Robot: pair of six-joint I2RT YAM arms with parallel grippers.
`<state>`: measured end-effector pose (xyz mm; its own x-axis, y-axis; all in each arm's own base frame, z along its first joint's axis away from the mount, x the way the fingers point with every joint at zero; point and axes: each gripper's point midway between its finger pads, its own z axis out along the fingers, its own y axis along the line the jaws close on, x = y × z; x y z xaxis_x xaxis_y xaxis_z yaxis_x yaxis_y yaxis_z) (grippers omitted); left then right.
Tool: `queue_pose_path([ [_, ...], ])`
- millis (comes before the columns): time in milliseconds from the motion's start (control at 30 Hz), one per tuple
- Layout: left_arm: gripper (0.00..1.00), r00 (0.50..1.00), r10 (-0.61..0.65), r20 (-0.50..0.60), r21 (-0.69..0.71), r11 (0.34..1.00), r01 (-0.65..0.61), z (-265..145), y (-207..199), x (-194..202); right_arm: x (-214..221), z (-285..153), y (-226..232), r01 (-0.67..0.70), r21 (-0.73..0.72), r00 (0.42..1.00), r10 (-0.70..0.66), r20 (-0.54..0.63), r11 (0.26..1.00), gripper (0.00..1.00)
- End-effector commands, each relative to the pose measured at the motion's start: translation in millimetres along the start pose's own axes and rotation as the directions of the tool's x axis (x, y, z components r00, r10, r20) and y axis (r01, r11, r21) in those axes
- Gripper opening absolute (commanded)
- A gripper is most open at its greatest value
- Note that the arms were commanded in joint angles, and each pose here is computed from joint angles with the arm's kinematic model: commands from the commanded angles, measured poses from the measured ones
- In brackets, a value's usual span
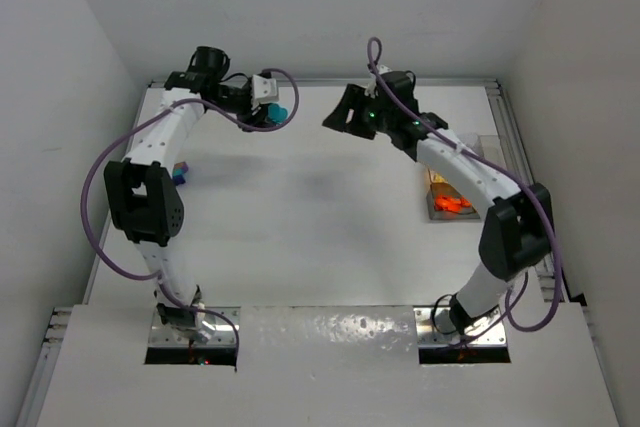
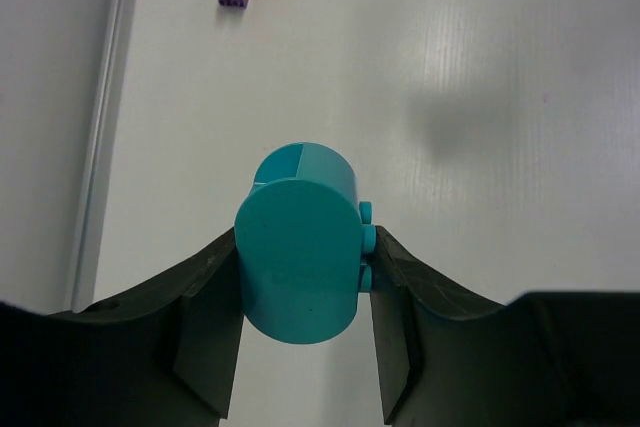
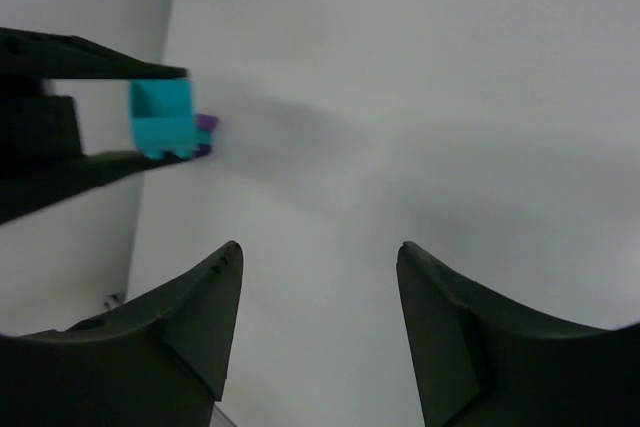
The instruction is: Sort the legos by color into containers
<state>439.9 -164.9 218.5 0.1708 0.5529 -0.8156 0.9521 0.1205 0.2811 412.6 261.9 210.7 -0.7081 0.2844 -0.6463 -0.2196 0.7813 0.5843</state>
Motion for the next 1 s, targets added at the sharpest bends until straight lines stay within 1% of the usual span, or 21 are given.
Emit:
queue_pose_path([
  [0, 0.00, 0.999, -0.034, 0.043, 0.048, 0.998, 0.031, 4.6, -18.8, -19.1, -28.3, 18.7, 77.3, -0.061, -0.220, 0.993, 0.081, 0.082, 0.973, 0.63],
  [33, 0.00, 0.998, -0.036, 0.044, 0.048, 0.998, 0.033, 4.4, -19.1, -19.6, -37.3, 19.6, 93.7, -0.043, -0.247, 0.993, 0.069, 0.099, 0.968, 0.64],
  [67, 0.00, 0.998, -0.035, 0.045, 0.049, 0.998, 0.033, 4.5, -19.5, -20.6, -32.2, 25.7, 102.6, -0.037, -0.254, 0.994, 0.061, 0.086, 0.967, 0.65],
  [100, 0.00, 0.998, -0.033, 0.047, 0.048, 0.998, 0.031, 4.1, -20.3, -23.2, -24.3, 39.8, 99.8, -0.045, -0.239, 0.996, 0.061, 0.062, 0.970, 0.66],
  [133, 0.00, 0.998, -0.033, 0.047, 0.048, 0.998, 0.031, 4.3, -20.3, -23.8, -26.4, 41.6, 111.0, -0.038, -0.257, 0.996, 0.057, 0.066, 0.966, 0.67],
  [167, 0.00, 0.998, -0.032, 0.048, 0.048, 0.998, 0.030, 4.1, -21.0, -24.9, -21.1, 51.9, 109.0, -0.048, -0.252, 0.997, 0.063, 0.051, 0.967, 0.68],
  [333, 0.00, 0.998, -0.038, 0.052, 0.057, 0.998, 0.035, 4.7, -24.1, -26.5, -13.6, 68.1, 112.8, -0.073, -0.255, 0.996, 0.084, 0.031, 0.964, 0.69],
  [533, 0.00, 0.997, -0.030, 0.065, 0.059, 0.998, 0.026, 3.4, -24.2, -31.0, -15.2, 73.9, 109.3, -0.063, -0.229, 0.995, 0.078, 0.055, 0.971, 0.66],
  [600, 0.00, 0.997, -0.029, 0.073, 0.063, 0.998, 0.024, 3.6, -24.4, -33.5, -15.0, 76.5, 109.7, -0.064, -0.229, 0.995, 0.079, 0.055, 0.971, 0.64],
  [633, 0.00, 0.997, -0.031, 0.076, 0.066, 0.997, 0.026, 3.6, -24.9, -34.3, -15.2, 77.5, 108.7, -0.068, -0.227, 0.995, 0.082, 0.054, 0.972, 0.60],
  [700, 0.00, 0.996, -0.032, 0.082, 0.068, 0.997, 0.026, 3.3, -24.7, -36.2, -14.0, 78.9, 108.9, -0.076, -0.230, 0.995, 0.089, 0.049, 0.970, 0.57],
  [733, 0.00, 0.996, -0.031, 0.083, 0.068, 0.997, 0.025, 3.1, -24.7, -36.8, -11.6, 80.1, 108.9, -0.084, -0.231, 0.995, 0.096, 0.041, 0.969, 0.50],
  [800, 0.00, 0.996, -0.033, 0.082, 0.070, 0.997, 0.027, 3.5, -24.9, -36.2, -14.2, 80.6, 113.4, -0.081, -0.255, 0.994, 0.097, 0.050, 0.964, 0.43],
  [833, 0.00, 0.996, -0.023, 0.083, 0.071, 0.997, 0.017, 3.1, -25.4, -37.5, -14.2, 80.9, 114.2, -0.085, -0.259, 0.994, 0.101, 0.049, 0.962, 0.34],
  [867, 0.00, 0.996, -0.025, 0.085, 0.077, 0.997, 0.019, 1.9, -27.1, -38.0, -14.3, 80.5, 114.7, -0.087, -0.259, 0.994, 0.102, 0.046, 0.962, 0.30],
  [900, 0.00, 0.996, -0.019, 0.090, 0.080, 0.997, 0.012, 1.6, -28.0, -39.3, -13.7, 80.7, 114.4, -0.089, -0.260, 0.994, 0.103, 0.040, 0.961, 0.28],
  [967, 0.00, 0.996, -0.010, 0.094, 0.080, 0.997, 0.003, 1.3, -28.1, -40.2, -12.1, 80.2, 116.7, -0.092, -0.270, 0.994, 0.103, 0.026, 0.958, 0.27],
])
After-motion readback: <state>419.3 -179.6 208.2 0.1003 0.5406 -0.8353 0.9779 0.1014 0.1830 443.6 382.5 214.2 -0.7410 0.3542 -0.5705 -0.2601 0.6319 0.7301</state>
